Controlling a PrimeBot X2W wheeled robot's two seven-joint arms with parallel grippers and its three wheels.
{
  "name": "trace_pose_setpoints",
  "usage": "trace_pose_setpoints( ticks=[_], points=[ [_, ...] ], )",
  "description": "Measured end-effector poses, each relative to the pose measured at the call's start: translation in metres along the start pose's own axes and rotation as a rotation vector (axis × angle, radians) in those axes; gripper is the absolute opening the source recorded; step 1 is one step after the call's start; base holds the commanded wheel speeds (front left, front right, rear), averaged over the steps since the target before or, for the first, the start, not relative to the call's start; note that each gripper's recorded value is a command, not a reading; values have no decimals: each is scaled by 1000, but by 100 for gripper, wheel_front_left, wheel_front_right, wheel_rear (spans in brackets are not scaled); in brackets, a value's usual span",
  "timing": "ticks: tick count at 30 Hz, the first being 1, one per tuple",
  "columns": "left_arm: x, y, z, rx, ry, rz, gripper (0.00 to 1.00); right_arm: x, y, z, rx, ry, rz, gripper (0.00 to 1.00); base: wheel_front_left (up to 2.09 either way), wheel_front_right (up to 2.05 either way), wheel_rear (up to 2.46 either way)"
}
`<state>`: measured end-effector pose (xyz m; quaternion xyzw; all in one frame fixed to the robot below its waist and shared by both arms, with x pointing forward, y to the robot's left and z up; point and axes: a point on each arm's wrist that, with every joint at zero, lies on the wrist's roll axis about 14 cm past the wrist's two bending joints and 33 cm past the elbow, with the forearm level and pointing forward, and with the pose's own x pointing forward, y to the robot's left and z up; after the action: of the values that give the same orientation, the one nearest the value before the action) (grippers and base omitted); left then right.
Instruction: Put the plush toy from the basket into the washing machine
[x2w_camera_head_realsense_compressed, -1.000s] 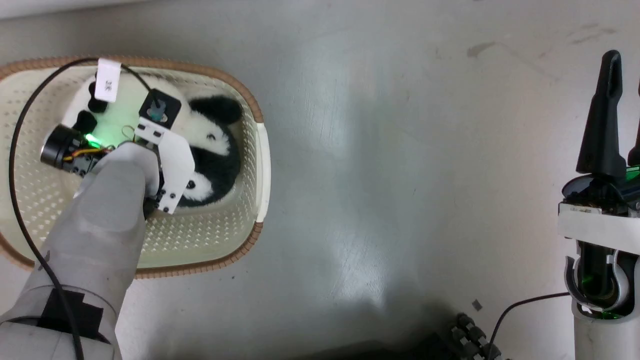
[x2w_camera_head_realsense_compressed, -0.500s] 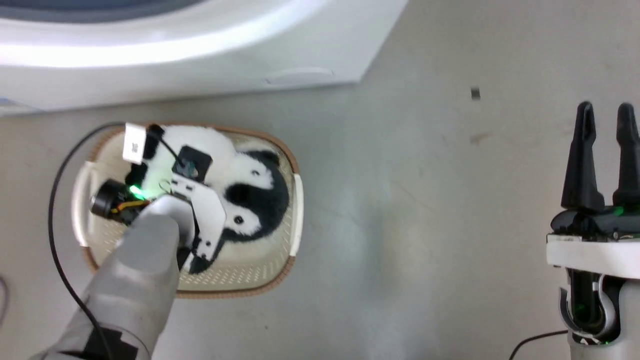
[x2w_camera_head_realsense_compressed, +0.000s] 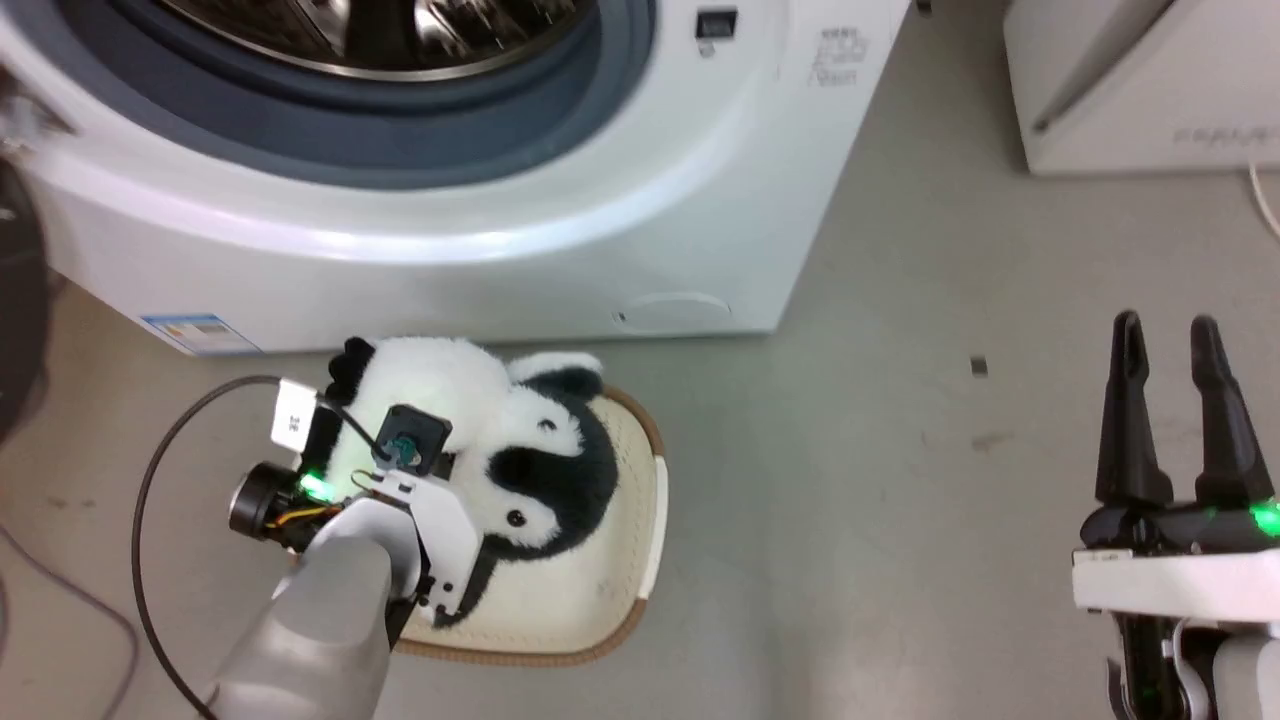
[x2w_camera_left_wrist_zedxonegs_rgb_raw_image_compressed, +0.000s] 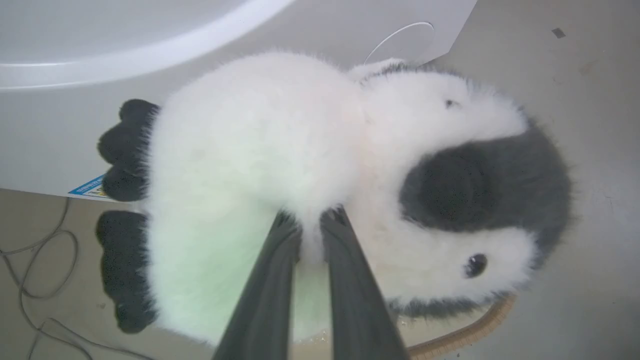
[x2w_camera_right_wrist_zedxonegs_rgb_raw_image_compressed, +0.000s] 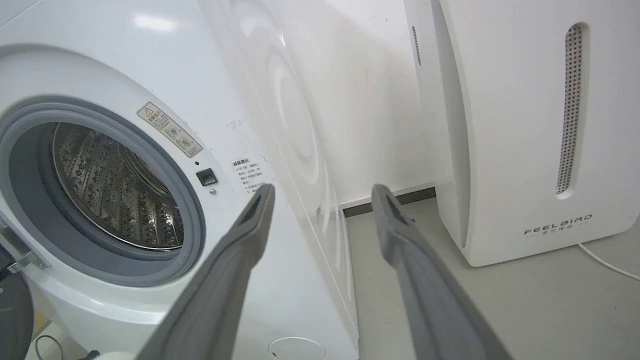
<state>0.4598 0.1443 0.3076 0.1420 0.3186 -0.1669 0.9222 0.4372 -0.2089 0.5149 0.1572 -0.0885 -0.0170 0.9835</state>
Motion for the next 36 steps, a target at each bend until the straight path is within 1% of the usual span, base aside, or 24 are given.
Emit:
trace_pose_setpoints(
  ticks=[5, 9, 17, 22, 27, 36],
  points=[
    [-22, 11, 23, -28, -98, 61, 0, -9, 11, 14, 10, -25, 26, 100, 0, 0, 0],
    [-38, 20, 59, -38, -233, 108, 0, -16, 17, 20, 13, -33, 41, 100, 0, 0, 0],
    [-68, 31, 96, -62, -415, 176, 0, -22, 21, 30, 16, -55, 50, 100, 0, 0, 0],
    [-78, 41, 124, -68, -522, 210, 0, -22, 17, 28, 12, -50, 41, 100, 0, 0, 0],
    [-75, 50, 142, -85, -581, 230, 0, -19, 11, 19, 6, -28, 24, 100, 0, 0, 0],
    [-43, 81, 186, -97, -662, 272, 0, -3, -4, 0, -11, 3, -9, 100, 0, 0, 0]
  ],
)
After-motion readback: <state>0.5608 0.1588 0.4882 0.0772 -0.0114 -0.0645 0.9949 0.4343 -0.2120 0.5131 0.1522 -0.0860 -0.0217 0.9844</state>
